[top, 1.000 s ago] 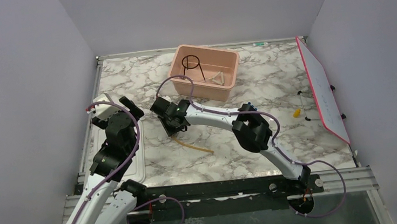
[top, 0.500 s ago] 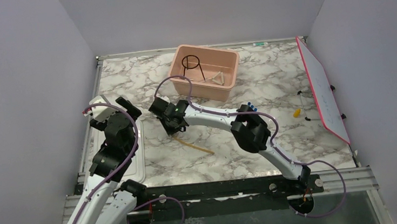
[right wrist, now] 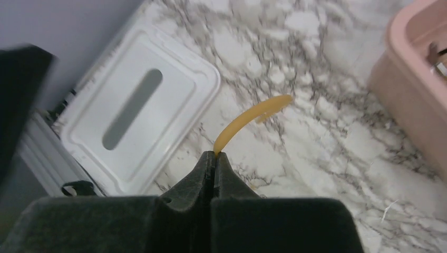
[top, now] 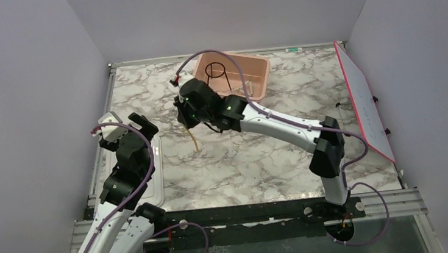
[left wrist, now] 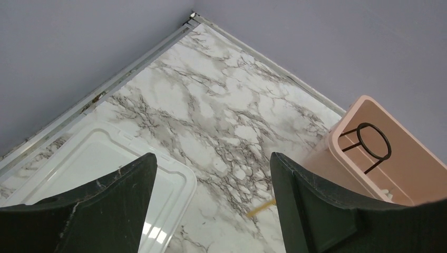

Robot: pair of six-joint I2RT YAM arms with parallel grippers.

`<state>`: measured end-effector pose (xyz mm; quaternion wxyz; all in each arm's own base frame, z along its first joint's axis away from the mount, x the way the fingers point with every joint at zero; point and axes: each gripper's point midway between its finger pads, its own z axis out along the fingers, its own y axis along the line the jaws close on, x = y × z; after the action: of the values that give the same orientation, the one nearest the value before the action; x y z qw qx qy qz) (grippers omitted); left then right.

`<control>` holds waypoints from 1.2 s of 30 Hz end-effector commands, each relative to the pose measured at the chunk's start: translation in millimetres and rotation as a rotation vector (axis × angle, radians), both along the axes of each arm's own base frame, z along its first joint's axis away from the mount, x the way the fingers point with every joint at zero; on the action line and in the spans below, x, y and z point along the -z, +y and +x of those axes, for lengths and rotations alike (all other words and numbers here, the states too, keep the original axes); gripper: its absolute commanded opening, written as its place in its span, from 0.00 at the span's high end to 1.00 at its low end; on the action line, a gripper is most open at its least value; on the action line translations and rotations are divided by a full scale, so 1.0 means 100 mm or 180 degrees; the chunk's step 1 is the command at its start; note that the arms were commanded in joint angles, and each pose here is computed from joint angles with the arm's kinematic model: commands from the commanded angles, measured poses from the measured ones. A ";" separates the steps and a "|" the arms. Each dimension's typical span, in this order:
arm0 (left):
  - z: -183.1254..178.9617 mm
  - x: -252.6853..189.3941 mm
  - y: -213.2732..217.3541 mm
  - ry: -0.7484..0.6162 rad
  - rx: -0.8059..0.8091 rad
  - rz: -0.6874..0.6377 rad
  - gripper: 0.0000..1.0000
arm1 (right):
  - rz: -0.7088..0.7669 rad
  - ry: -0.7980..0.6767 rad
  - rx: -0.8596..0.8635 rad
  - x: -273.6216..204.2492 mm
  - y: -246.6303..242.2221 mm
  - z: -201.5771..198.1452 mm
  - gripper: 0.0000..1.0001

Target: Organize the chemistry lab equipment

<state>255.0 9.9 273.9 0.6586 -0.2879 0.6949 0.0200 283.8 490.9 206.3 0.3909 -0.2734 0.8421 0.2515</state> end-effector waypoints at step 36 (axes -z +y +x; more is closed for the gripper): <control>0.16 0.17 -0.26 0.0203 0.0516 0.0280 0.18 | 0.0544 -0.1298 0.1139 -1.40 -1.86 1.88 0.99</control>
<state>268.5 -14.0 255.1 0.6432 -0.2057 0.7375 0.0122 469.6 297.1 360.2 0.6162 -0.1259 0.7601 0.1635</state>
